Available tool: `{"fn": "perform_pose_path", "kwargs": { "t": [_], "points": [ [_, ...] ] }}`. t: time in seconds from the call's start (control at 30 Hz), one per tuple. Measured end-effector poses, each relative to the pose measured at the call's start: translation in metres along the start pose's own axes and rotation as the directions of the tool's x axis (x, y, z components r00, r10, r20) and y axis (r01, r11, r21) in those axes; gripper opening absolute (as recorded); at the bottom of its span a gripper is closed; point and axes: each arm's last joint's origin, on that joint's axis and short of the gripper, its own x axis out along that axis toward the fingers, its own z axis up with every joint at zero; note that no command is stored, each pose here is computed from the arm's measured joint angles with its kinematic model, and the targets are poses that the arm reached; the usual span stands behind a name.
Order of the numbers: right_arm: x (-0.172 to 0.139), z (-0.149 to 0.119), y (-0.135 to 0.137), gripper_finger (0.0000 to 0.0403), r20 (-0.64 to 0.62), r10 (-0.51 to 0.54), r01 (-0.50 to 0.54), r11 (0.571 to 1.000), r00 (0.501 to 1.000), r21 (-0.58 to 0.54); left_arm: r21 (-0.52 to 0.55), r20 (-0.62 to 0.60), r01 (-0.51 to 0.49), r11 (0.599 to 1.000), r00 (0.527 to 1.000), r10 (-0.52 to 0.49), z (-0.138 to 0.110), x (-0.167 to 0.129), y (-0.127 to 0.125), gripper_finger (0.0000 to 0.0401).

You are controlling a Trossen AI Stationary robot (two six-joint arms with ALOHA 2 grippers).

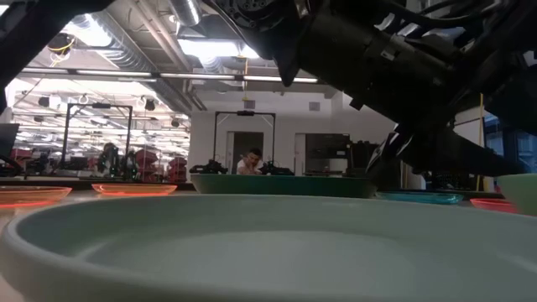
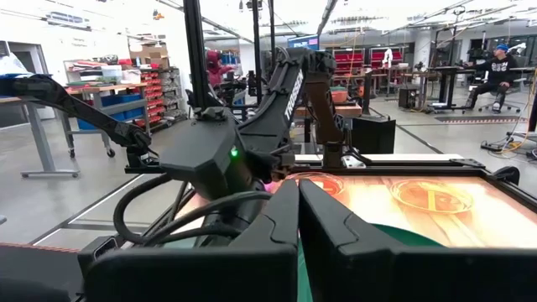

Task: Stack plastic plates
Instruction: Stack the green plate on top of the dark green plate

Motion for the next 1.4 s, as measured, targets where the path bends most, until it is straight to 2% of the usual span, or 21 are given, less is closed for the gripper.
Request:
{"fn": "perform_pose_path", "kwargs": {
  "t": [0.27,0.4,0.57,0.8,1.17,1.4],
  "points": [
    [0.000,0.000,0.000,0.0003,-0.004,0.001,-0.001,1.000,1.000,-0.001,0.078,0.023,-0.013,0.997,1.000,0.012,0.020,-0.014,-0.007,0.0167],
    [0.000,-0.001,0.000,0.0003,-0.013,0.001,-0.001,1.000,1.000,-0.003,0.113,0.009,-0.049,0.992,0.999,0.049,0.029,-0.026,-0.012,0.0167],
    [0.000,-0.001,0.000,0.0003,-0.013,0.002,-0.002,1.000,1.000,-0.003,0.116,-0.059,-0.138,0.984,0.988,0.146,0.014,-0.023,-0.004,0.0167],
    [0.000,-0.001,0.000,0.0003,-0.007,0.002,-0.002,1.000,1.000,-0.002,0.088,-0.105,-0.127,0.988,0.985,0.136,-0.005,-0.014,-0.001,0.0167],
    [0.000,0.000,0.000,0.0003,-0.001,0.000,0.000,1.000,1.000,0.000,0.081,-0.139,-0.117,0.990,0.982,0.127,-0.008,-0.009,0.005,0.0165],
    [0.000,0.000,0.000,0.0003,0.000,-0.001,0.001,1.000,1.000,0.000,0.088,-0.148,-0.105,0.991,0.982,0.117,-0.008,-0.009,0.005,0.0116]
  ]
}}
